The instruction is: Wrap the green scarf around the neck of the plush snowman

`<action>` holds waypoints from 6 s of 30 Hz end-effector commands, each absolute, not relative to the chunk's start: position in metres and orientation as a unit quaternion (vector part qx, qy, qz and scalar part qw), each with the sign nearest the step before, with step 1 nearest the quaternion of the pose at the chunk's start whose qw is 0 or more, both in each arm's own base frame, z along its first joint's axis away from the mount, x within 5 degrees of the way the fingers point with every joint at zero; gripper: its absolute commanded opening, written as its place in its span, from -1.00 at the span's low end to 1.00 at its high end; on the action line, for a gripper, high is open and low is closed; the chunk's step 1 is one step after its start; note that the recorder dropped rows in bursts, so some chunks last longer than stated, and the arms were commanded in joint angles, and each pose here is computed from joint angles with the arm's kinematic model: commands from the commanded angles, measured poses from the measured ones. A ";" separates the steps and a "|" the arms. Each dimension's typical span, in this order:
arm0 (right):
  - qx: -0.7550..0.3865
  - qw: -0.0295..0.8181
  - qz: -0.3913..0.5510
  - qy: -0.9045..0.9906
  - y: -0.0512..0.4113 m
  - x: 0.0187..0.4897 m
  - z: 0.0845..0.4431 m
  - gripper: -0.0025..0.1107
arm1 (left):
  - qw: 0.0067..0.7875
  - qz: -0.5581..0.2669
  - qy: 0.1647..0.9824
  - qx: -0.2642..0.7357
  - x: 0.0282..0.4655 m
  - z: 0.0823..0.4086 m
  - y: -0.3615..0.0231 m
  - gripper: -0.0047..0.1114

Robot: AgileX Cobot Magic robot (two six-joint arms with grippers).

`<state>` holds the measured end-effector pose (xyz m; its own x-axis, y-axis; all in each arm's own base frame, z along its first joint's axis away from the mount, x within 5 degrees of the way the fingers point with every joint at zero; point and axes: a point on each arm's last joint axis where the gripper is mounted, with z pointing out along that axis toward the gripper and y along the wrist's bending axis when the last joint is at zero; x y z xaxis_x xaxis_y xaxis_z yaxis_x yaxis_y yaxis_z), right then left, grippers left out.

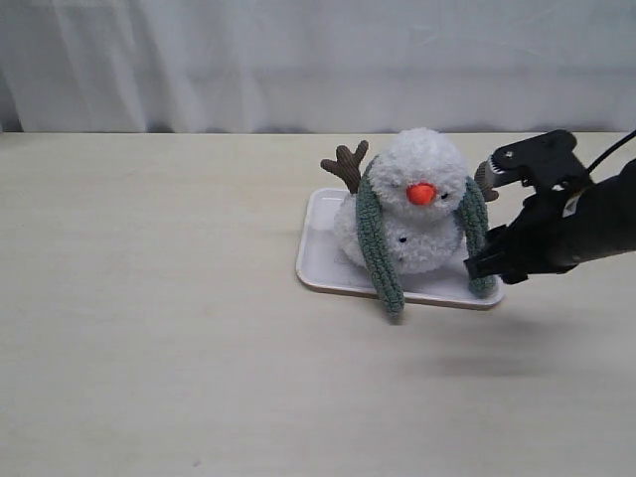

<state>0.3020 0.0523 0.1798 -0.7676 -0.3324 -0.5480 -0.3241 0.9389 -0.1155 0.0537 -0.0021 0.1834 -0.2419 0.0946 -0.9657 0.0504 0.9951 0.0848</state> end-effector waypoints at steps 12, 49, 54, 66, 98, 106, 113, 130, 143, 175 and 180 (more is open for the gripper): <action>-0.153 0.361 0.000 0.920 0.054 0.329 0.125 0.00 | 0.619 0.019 0.784 0.049 0.054 0.184 -0.002 -0.92; -0.053 0.171 0.146 0.973 0.072 0.299 0.149 -0.89 | 0.619 0.019 0.784 0.049 0.054 0.184 -0.002 -0.92; -0.036 0.193 0.217 0.956 0.084 0.302 0.155 -0.89 | 0.619 0.019 0.784 0.049 0.054 0.184 -0.002 -0.92; -0.031 0.212 0.291 0.932 0.097 0.310 0.147 -0.88 | 0.619 0.019 0.784 0.049 0.054 0.184 -0.002 -0.92; -0.089 0.066 0.281 0.953 0.091 0.254 0.122 0.28 | 0.619 0.019 0.784 0.049 0.054 0.184 -0.002 -0.92; -0.111 0.199 0.142 0.963 0.063 0.234 0.133 0.03 | 0.619 0.020 0.784 0.049 0.054 0.184 -0.002 -0.92; -0.021 0.302 -0.020 0.953 0.034 0.217 0.126 -0.06 | 0.619 0.020 0.784 0.049 0.054 0.184 -0.002 -0.92; -0.126 0.412 0.033 0.902 0.081 0.202 0.166 -0.88 | 0.619 0.020 0.784 0.049 0.054 0.184 -0.002 -0.92; -0.117 0.552 0.126 0.816 0.071 0.161 0.248 -0.88 | 0.619 0.019 0.784 0.049 0.054 0.184 -0.002 -0.92; -0.080 0.762 0.206 0.608 0.025 0.062 0.326 -0.88 | 0.619 0.020 0.784 0.049 0.054 0.184 -0.002 -0.92; -0.080 0.763 0.206 0.608 0.024 0.062 0.327 -0.88 | 0.619 0.020 0.784 0.049 0.054 0.184 -0.002 -0.92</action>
<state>0.0626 0.0245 0.3272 0.1741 0.2202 -0.9598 -0.4101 0.9023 0.1326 0.0538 -0.0018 0.1834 -0.2419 0.1029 -0.9648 0.0496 0.9944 0.0936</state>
